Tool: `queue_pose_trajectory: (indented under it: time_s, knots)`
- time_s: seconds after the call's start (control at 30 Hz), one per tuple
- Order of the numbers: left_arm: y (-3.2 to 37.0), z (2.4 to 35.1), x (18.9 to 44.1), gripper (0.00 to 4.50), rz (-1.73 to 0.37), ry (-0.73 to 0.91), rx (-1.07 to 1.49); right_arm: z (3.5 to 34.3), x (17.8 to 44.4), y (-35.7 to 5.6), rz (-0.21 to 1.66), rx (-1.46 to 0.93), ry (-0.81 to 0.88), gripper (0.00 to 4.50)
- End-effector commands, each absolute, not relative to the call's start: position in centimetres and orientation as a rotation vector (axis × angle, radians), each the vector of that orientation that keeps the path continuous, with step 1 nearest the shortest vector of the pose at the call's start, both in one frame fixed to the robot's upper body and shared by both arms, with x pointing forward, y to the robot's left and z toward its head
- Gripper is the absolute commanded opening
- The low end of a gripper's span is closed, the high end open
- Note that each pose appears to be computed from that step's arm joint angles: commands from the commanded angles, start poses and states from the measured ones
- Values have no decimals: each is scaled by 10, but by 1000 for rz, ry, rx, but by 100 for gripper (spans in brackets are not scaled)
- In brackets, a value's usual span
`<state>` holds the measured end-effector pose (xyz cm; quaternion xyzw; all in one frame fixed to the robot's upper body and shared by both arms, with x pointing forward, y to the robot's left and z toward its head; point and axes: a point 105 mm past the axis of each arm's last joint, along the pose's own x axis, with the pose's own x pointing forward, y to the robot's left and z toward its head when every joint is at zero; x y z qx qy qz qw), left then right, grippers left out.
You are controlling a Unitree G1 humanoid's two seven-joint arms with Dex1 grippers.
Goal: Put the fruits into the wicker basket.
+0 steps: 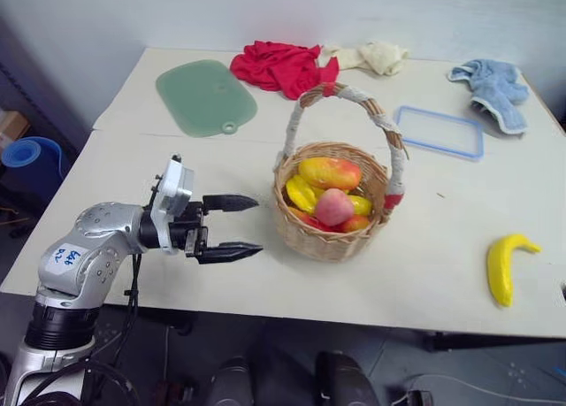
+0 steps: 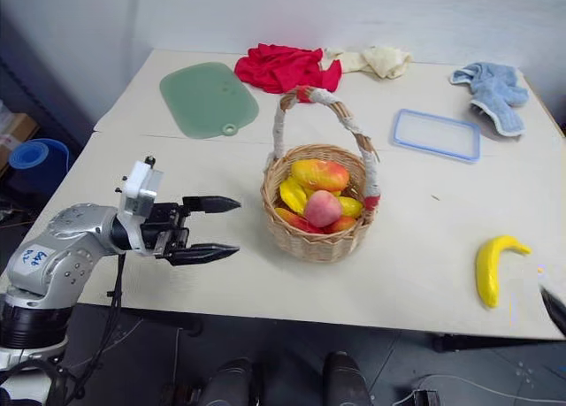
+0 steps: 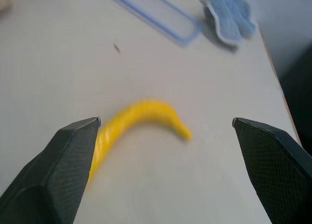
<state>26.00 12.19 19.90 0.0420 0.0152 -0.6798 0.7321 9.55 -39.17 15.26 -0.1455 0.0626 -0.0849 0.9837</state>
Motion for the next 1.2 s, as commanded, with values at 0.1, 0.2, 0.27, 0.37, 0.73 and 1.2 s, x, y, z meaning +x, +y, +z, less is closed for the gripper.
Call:
queue_pose_trajectory:
  time_s: [0.1, 0.2, 0.27, 0.37, 0.73, 1.2]
  knots:
    - [112, 211, 259, 450, -1550, -35, 135, 138, 82, -383, -205, -249, 136, 449]
    - [108, 214, 256, 450, -1565, -25, 125, 140, 101, -355, -33, -150, 173, 449]
    - [109, 215, 257, 450, -1562, -24, 114, 143, 119, -340, 58, -84, 242, 449]
    - [111, 205, 256, 450, -1564, 5, 154, 149, 152, -342, 79, -74, 375, 449]
    - [109, 201, 250, 450, -1517, -29, 170, 135, 219, -351, -72, 39, 719, 449]
    - [116, 207, 250, 450, -1454, -54, 206, 122, 250, -360, -41, 34, 792, 238]
